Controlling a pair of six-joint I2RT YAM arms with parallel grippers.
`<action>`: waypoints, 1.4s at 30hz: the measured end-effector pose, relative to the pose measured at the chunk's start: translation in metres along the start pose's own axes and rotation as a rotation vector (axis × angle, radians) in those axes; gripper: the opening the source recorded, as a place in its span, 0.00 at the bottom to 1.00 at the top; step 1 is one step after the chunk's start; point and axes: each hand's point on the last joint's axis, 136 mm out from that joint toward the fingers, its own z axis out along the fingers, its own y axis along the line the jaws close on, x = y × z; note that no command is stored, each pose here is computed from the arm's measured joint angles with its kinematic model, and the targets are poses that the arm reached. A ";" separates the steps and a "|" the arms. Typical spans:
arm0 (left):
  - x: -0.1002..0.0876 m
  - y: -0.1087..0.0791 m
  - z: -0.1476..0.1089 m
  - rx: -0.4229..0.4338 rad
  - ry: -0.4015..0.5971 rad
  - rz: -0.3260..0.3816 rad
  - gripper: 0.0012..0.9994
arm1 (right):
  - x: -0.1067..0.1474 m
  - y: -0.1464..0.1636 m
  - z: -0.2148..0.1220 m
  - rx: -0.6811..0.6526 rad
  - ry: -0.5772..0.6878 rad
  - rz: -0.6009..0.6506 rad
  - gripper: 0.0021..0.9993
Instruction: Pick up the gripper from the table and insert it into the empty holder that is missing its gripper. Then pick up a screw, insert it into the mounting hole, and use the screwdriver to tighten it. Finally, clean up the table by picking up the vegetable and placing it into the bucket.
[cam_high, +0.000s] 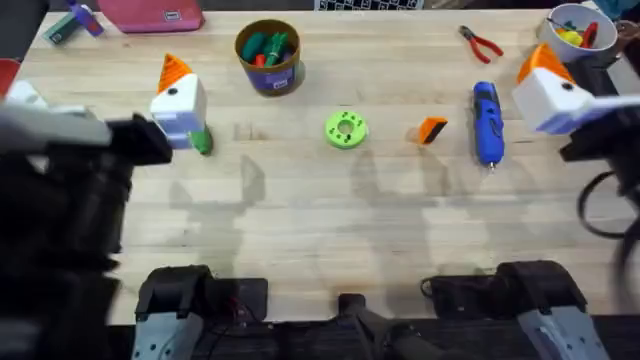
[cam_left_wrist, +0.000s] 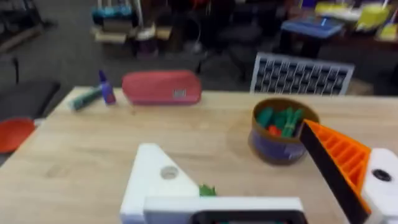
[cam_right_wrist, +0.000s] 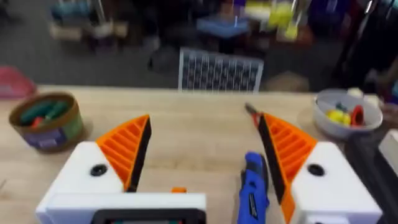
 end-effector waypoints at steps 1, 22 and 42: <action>0.002 0.000 0.003 -0.002 0.058 0.003 0.99 | 0.001 0.000 0.004 0.000 0.063 0.001 0.99; 0.083 -0.003 0.064 -0.004 0.966 0.045 0.99 | 0.058 -0.002 0.060 0.005 0.875 0.017 0.99; 0.147 0.013 0.132 -0.186 1.260 -0.293 0.99 | 0.058 -0.002 0.061 0.005 0.874 0.017 0.99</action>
